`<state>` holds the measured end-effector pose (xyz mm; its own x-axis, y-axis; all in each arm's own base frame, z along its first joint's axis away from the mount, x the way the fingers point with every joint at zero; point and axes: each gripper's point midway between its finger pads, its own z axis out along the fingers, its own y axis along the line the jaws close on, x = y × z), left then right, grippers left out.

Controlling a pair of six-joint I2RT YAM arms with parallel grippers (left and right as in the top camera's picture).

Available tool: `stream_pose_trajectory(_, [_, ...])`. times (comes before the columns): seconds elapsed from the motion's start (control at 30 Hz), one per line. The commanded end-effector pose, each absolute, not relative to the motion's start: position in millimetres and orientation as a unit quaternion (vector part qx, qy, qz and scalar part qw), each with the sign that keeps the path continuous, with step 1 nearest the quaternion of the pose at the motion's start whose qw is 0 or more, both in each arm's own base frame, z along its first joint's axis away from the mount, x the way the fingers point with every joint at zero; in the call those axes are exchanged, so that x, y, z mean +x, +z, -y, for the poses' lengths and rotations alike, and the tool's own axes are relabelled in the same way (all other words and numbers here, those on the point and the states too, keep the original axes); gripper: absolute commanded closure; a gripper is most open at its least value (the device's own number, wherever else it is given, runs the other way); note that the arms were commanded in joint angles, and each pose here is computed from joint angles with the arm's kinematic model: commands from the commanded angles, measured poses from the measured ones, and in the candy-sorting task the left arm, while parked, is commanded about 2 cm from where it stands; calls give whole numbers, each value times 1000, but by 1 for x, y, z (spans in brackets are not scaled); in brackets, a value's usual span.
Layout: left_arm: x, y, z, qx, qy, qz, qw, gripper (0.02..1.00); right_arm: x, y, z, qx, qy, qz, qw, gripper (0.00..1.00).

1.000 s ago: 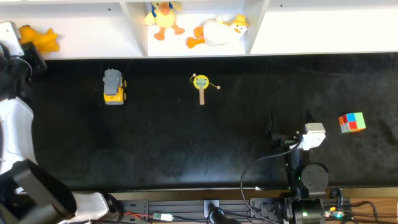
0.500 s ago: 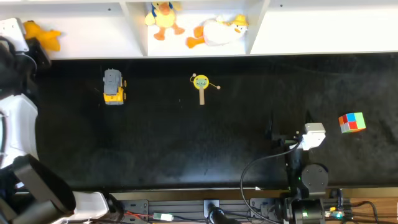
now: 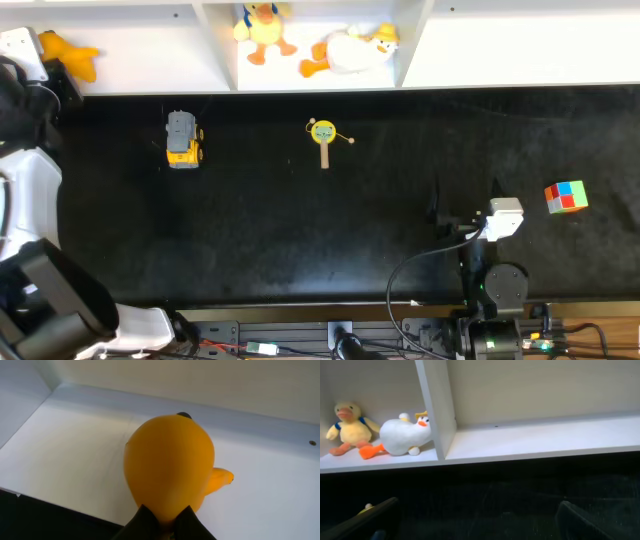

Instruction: Store Toys

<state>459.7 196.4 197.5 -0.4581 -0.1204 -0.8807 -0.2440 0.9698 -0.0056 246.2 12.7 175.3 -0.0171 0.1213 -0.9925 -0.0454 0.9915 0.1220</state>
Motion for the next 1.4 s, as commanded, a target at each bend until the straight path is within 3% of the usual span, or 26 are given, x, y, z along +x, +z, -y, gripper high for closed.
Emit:
stream_pose_trajectory(0.03, [463,178,-196,-111,54,-863,489,912,246,172,-15,23,63,-711,700,5])
stream_pose_trajectory(0.47, [466,182,-198,-109,57,-858,499,882,246,172,-15,23,63,-711,700,5])
stream_pose_trajectory(0.57, [466,182,-197,-108,55,-858,499,801,246,172,-15,23,63,-711,700,5])
stream_pose_trajectory(0.73, [466,182,-197,-108,55,-858,499,551,246,172,-15,23,63,-711,700,5])
stream_pose_trajectory(1.0, [466,183,-196,-107,52,-858,500,503,246,172,-15,23,63,-711,700,7])
stream_pose_trajectory(1.07, [467,183,-194,-106,51,-858,500,417,246,172,-15,23,63,-711,700,7])
stream_pose_trajectory(1.17, [468,184,-193,-105,51,-857,502,196,246,172,-15,23,63,-711,700,5])
stream_pose_trajectory(1.23, [468,184,-193,-105,51,-857,502,126,246,172,-15,23,63,-711,700,5])
stream_pose_trajectory(1.27, [468,184,-193,-105,51,-857,502,40,246,172,-15,23,63,-711,700,5])
stream_pose_trajectory(1.4, [468,184,-194,-105,51,-857,502,20,246,172,-15,23,63,-711,700,5])
